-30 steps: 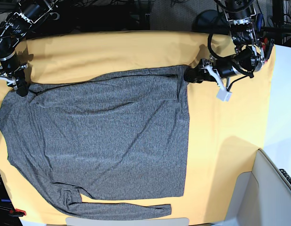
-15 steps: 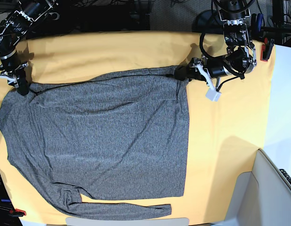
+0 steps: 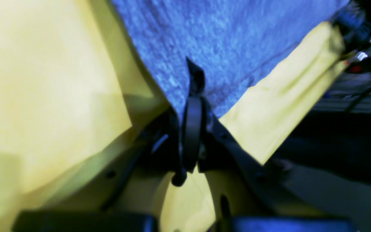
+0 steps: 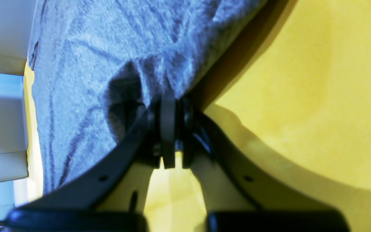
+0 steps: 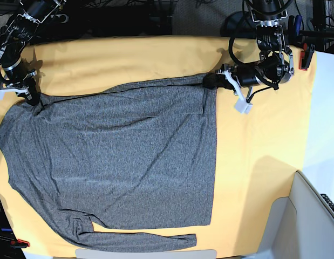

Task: Fold the T-shirt properly
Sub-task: 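Lift the shoulder edge with both grippers and pull it toward the hem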

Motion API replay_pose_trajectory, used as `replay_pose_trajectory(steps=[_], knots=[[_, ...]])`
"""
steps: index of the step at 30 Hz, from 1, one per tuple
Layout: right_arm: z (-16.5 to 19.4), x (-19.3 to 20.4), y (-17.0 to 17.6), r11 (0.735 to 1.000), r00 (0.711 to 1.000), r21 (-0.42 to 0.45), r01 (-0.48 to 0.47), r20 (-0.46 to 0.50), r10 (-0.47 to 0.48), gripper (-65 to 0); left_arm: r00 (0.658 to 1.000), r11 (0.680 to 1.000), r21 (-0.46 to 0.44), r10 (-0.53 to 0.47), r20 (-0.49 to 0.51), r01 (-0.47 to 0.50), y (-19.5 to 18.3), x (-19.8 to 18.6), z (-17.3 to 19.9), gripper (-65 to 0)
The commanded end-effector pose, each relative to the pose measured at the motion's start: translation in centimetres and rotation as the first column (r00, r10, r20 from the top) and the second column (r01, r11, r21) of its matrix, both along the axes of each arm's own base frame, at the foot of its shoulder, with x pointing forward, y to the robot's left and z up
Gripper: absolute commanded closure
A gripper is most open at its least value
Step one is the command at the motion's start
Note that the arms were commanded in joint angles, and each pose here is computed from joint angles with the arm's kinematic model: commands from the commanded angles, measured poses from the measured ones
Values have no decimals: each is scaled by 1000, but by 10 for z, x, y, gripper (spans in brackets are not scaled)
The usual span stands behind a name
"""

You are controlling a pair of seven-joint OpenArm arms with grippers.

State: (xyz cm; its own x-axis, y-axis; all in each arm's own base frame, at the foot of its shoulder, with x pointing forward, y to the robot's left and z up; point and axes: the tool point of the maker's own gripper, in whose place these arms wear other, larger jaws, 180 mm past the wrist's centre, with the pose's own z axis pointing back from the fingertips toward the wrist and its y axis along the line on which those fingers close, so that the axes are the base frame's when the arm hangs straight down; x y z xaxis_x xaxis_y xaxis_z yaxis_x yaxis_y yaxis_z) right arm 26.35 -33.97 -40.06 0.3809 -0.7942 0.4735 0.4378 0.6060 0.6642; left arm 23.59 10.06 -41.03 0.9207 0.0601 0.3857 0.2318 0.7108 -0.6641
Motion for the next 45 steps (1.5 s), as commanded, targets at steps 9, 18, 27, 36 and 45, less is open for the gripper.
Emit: replay_pose_trajectory(steps=[9, 18, 27, 36, 45], knots=[[13, -14, -6, 989, 995, -141, -48, -90, 35, 0, 994, 998, 62, -39, 106, 32, 13, 13, 28, -4], [40, 8, -14, 981, 999, -189, -47, -26, 43, 0, 987, 997, 74, -43, 153, 32, 16, 30, 40, -4], [70, 61, 9, 974, 990, -201, -108, 66, 124, 0, 974, 997, 66, -39, 221, 25, 17, 70, 62, -4], [78, 97, 11, 960, 992, -262, -104, 45, 120, 0, 975, 999, 26, -26, 219, 20, 14, 101, 68, -4], [75, 127, 11, 960, 993, -265, -96, 38, 110, 0, 978, 999, -12, -39, 206, 42, -7, 126, 58, -4]])
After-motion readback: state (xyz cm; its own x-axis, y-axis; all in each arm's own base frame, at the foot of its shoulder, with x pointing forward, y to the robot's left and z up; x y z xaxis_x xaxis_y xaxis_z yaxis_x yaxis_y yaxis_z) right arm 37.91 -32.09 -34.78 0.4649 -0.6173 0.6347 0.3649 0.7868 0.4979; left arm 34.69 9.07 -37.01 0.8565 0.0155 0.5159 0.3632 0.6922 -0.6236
